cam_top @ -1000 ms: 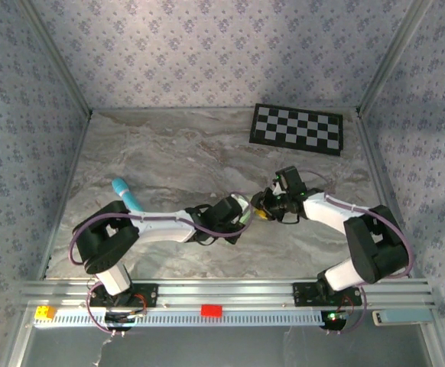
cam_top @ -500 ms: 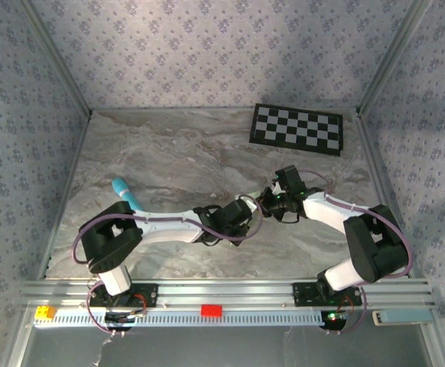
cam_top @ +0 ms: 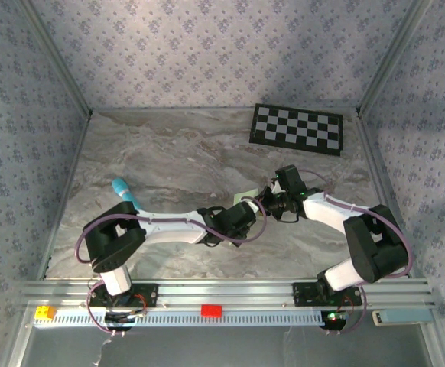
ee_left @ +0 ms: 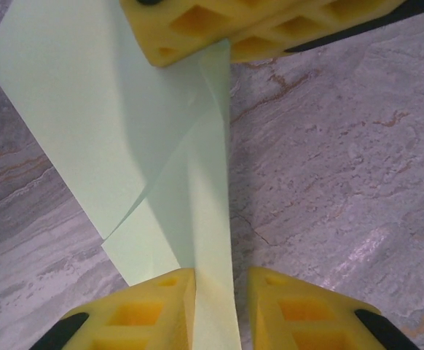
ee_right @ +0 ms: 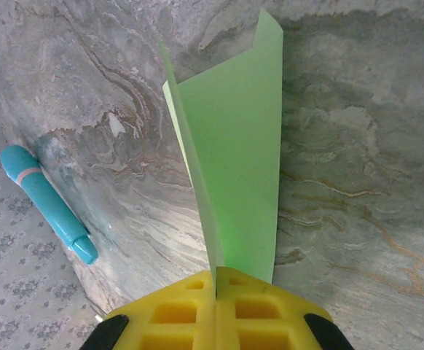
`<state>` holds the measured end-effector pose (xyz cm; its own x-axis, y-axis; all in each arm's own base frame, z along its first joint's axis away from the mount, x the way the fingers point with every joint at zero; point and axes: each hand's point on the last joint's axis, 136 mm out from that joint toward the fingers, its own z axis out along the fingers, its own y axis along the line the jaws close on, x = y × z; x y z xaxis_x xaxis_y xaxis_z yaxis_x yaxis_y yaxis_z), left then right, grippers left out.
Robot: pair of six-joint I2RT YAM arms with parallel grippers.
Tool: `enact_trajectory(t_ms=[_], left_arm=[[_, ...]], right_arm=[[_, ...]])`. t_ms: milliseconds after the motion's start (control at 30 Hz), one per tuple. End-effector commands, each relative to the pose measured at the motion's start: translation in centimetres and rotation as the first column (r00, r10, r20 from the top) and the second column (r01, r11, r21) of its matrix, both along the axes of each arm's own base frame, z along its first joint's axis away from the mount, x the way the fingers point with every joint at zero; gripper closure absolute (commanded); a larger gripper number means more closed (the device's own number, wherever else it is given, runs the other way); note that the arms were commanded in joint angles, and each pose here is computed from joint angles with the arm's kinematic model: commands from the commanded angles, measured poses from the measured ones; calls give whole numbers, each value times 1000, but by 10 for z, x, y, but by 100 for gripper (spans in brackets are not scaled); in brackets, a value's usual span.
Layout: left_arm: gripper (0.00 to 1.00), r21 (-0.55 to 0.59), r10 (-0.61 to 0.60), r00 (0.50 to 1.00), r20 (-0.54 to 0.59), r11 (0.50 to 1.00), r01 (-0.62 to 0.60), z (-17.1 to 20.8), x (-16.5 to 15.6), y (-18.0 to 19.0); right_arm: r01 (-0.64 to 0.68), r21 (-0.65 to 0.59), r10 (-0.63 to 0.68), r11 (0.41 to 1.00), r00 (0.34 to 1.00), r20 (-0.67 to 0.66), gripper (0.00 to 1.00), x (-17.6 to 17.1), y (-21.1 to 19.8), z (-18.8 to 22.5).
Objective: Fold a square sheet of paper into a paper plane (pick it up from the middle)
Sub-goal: Fold the wing for the fifth time at the center of the table.
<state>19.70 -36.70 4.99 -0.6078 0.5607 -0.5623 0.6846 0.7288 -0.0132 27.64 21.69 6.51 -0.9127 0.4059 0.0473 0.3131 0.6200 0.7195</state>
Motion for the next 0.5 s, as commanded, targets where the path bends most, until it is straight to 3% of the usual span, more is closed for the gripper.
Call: enact_trajectory(t_ms=[0,467], left_arm=[[75,34,-12,1000,11,999,12,-3,0,-2],[94,41,5,999,33,999,-7,-2,1,1]], right_arm=[[9,21,-8,1000,1000,-23,99,-3,0,-3],[14,23,-13,1000,1000,-27,99,-3,-1,-4]])
